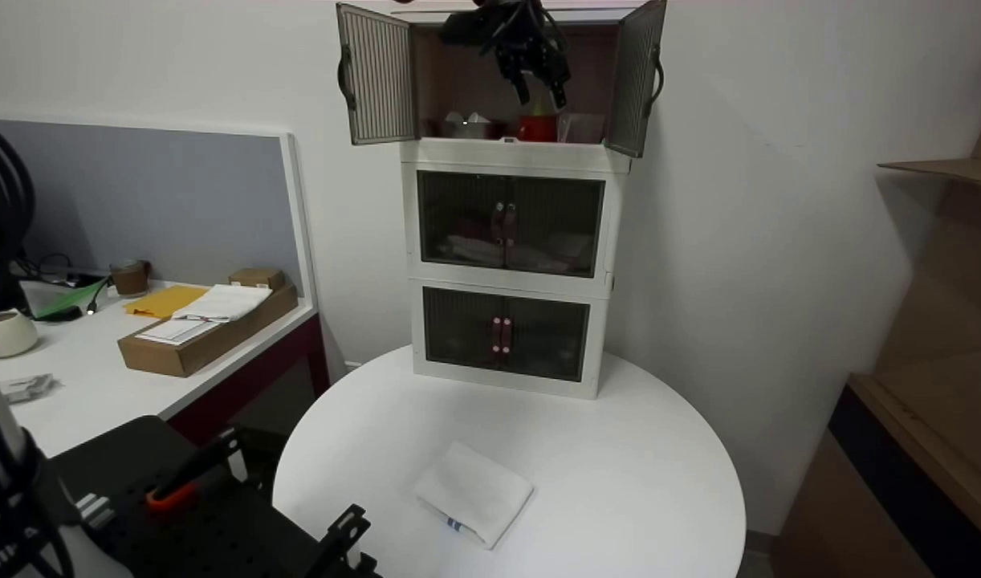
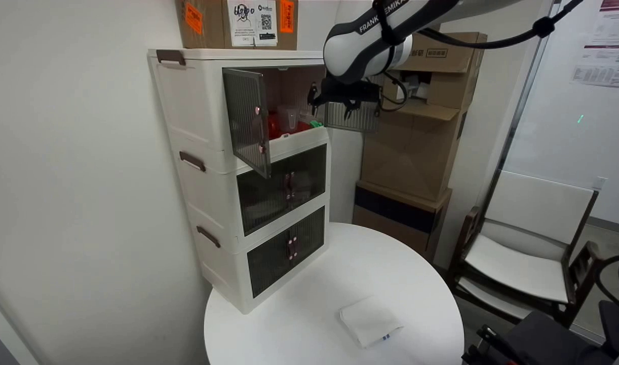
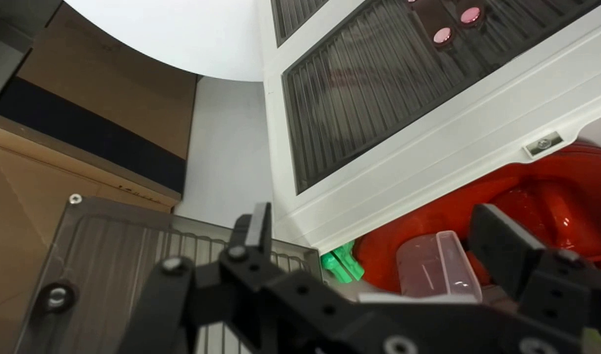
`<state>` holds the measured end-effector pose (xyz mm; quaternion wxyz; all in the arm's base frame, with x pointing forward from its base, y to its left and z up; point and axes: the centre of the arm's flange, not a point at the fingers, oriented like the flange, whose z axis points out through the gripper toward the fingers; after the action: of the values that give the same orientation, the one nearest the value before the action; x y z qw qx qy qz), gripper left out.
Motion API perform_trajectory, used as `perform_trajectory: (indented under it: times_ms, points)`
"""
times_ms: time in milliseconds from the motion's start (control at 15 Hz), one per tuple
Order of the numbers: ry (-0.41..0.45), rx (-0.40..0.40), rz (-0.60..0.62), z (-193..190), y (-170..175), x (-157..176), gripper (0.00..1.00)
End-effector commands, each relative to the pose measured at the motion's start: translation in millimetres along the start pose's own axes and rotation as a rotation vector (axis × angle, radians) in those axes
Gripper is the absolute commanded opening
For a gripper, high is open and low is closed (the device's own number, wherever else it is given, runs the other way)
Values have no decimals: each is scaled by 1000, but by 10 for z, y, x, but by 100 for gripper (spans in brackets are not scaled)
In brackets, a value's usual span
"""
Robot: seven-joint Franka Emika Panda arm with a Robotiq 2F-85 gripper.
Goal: Remove the jar from the top cabinet
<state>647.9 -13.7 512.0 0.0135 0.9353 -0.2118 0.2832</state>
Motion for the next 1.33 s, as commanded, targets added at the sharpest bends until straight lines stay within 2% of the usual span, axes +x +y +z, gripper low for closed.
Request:
perform_trajectory:
  times_ms: [0, 267, 600, 733, 800, 1067, 1267]
  points:
    - [1, -1, 1, -2, 7, 6, 100]
    - [25, -1, 51, 171, -47, 66, 100]
    - [69, -44, 140, 363, 103, 186, 100]
    - [101, -22, 189, 414, 108, 271, 100]
    - [53, -27, 149, 342, 209, 148, 100]
    - [71, -20, 174, 395, 195, 207, 100]
    - [51, -11, 153, 465, 124, 203, 100]
